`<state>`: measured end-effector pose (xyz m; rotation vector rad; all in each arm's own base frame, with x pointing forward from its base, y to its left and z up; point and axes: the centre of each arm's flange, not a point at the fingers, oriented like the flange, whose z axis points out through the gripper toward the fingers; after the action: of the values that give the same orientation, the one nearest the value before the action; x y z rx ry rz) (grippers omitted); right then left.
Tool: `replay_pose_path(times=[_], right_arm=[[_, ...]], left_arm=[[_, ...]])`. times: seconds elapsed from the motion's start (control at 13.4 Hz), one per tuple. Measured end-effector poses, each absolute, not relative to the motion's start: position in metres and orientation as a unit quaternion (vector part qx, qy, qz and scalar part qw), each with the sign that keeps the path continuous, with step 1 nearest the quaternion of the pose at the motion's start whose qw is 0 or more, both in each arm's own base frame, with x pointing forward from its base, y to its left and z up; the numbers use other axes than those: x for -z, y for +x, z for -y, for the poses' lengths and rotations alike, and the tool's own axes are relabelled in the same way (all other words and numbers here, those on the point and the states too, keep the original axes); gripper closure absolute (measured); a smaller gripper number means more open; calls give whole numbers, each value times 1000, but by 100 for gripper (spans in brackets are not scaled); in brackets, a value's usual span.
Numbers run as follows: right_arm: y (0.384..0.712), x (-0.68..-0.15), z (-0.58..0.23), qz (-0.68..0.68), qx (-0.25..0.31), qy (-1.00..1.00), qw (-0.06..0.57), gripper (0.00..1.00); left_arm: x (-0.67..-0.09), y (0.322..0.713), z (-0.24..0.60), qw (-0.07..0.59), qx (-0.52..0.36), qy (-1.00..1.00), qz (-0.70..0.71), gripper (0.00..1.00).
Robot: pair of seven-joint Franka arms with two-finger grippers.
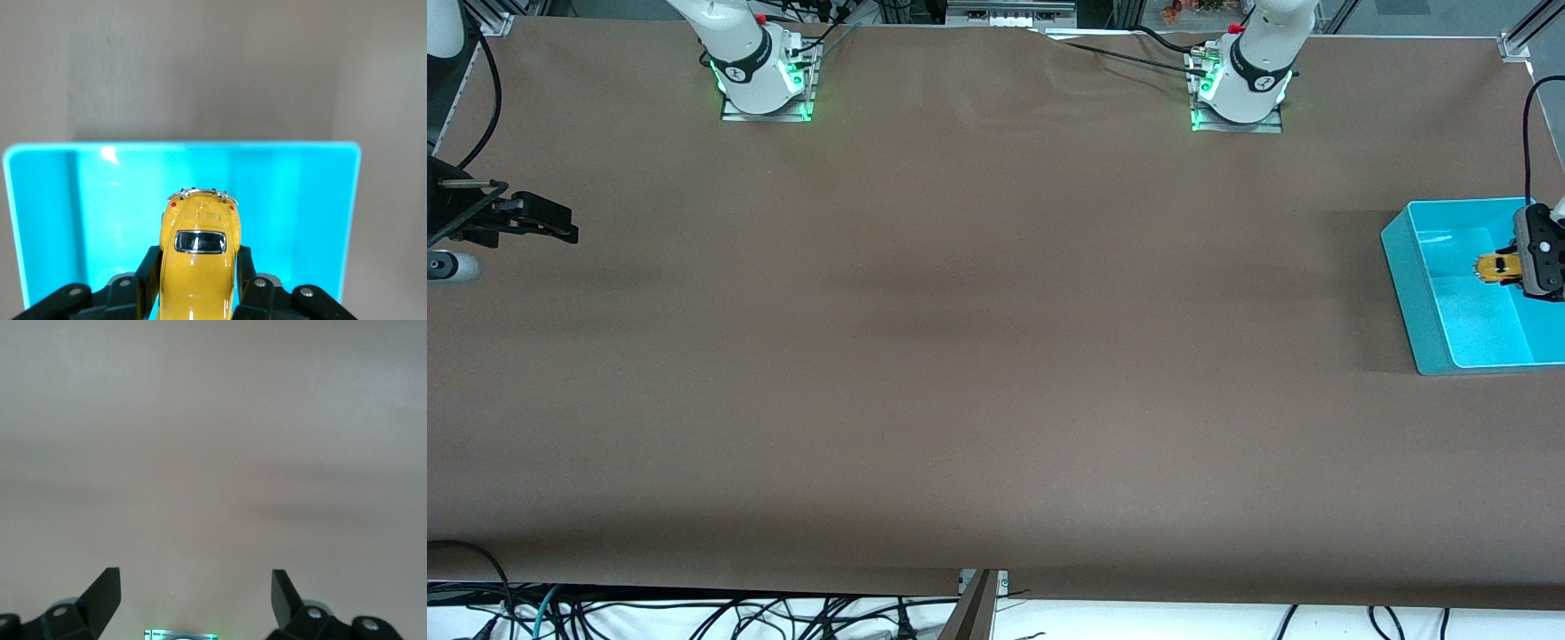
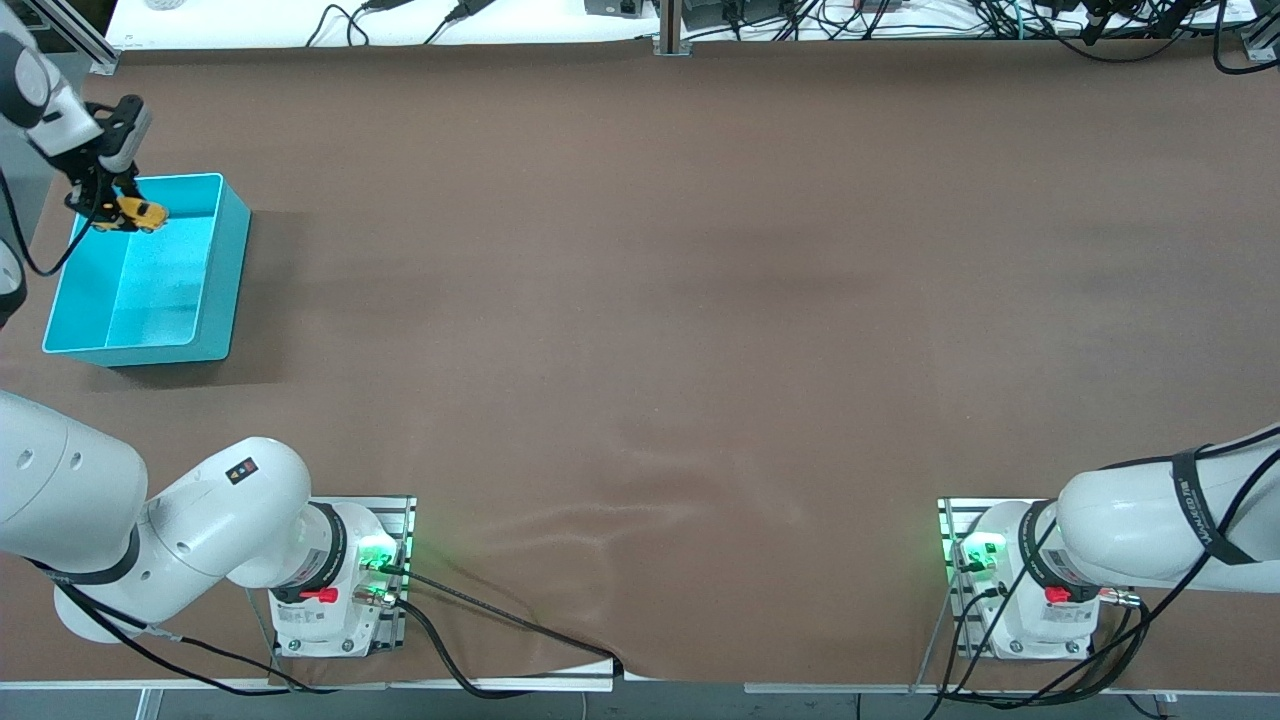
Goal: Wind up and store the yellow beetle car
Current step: 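Lower the car into the cyan tray and open the left gripper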
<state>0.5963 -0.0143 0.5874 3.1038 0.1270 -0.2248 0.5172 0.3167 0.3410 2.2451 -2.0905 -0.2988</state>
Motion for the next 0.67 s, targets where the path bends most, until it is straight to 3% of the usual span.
replay_pose_path(times=[0.37,0.67], right_arm=[[597,-588,14,-41,71,997,14,0],[597,-588,14,-41,71,997,14,0]], left_arm=[[-229,481,-359,33,52,737,673,51],[-204,480,-356,39,42,736,675,47]])
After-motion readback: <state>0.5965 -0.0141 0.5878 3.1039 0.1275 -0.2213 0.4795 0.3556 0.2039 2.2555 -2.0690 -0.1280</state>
